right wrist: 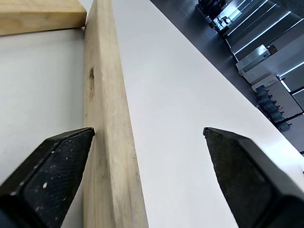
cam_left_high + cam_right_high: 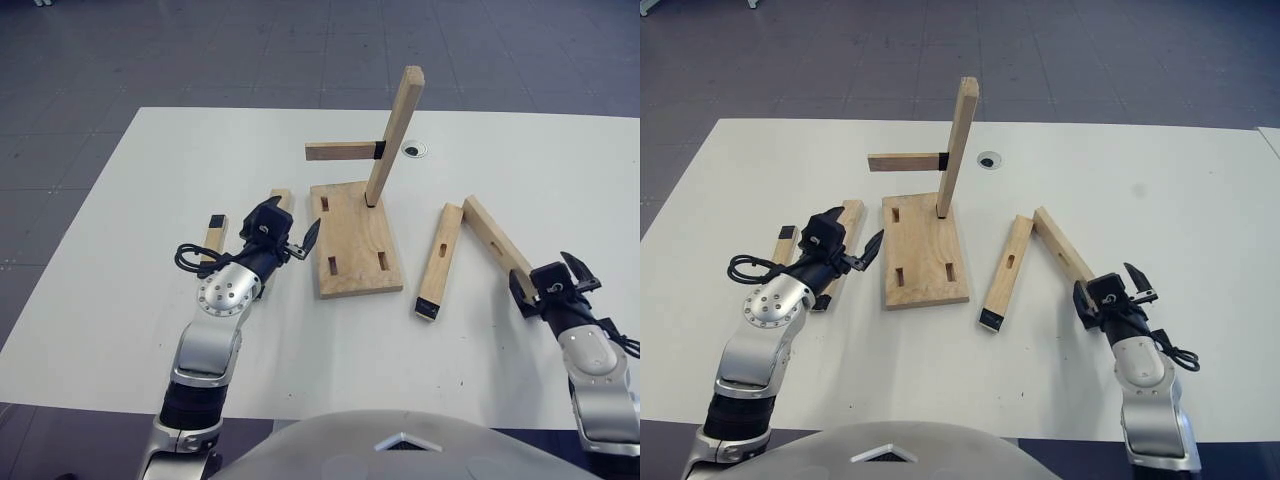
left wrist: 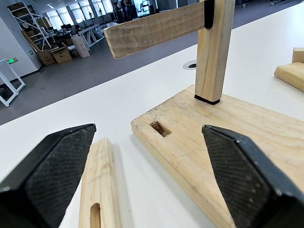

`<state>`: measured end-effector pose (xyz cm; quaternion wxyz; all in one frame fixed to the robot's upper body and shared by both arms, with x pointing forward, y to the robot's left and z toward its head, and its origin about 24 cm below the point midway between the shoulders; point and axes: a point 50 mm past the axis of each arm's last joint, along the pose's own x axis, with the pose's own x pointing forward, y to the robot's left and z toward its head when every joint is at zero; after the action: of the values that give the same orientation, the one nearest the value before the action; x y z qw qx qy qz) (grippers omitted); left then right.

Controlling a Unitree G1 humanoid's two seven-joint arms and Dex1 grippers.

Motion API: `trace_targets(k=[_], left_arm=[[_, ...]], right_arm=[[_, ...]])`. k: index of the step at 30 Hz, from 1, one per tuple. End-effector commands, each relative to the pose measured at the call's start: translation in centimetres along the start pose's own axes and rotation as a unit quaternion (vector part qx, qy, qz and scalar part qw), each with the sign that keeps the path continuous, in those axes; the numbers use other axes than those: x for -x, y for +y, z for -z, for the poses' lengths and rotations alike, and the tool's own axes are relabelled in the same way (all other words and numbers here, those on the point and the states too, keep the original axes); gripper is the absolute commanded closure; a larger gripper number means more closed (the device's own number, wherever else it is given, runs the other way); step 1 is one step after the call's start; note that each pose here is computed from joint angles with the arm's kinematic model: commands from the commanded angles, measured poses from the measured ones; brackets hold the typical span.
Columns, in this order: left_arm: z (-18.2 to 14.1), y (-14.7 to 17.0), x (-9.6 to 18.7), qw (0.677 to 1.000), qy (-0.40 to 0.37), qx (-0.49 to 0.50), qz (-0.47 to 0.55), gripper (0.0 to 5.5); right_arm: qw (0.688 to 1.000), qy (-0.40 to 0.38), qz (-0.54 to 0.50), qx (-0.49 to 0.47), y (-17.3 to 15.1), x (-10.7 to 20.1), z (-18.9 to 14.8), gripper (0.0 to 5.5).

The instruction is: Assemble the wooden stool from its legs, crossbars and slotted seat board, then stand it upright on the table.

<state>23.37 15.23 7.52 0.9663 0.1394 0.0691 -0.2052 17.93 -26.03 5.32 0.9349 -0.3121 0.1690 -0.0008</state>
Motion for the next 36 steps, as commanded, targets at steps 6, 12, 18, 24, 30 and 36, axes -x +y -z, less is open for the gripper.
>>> trace_targets(k=[6, 12, 18, 24, 30, 36], left_arm=[[0.1, -0.2, 0.0, 1.0, 0.002, -0.002, -0.003, 1.35], [0.1, 0.0, 0.2, 1.0, 0.003, -0.004, -0.007, 1.35], [0.0, -0.1, 0.0, 1.0, 0.001, -0.003, -0.006, 1.35], [-0.1, 0.1, -0.1, 1.0, -0.001, -0.006, -0.004, 1.35], [0.0, -0.1, 0.0, 1.0, 0.0, -0.004, -0.005, 1.35], [0.0, 0.0, 0.0, 1.0, -0.001, -0.004, -0.005, 1.35]], right_arm=[[0.994, 0.033, 0.02, -0.102, -2.1, -2.0, 0.8, 1.26], [0.971, -0.002, -0.075, -0.228, -1.7, -0.8, 0.5, 1.26], [0.969, 0.022, -0.077, -0.234, -5.2, -2.3, 2.2, 1.26], [0.962, 0.054, -0.151, -0.22, -4.1, -1.7, 3.5, 1.26], [0.962, 0.087, -0.169, -0.194, -4.4, -1.3, 5.5, 1.26], [0.95, 0.104, -0.221, -0.194, -2.7, -1.0, 6.0, 1.65]])
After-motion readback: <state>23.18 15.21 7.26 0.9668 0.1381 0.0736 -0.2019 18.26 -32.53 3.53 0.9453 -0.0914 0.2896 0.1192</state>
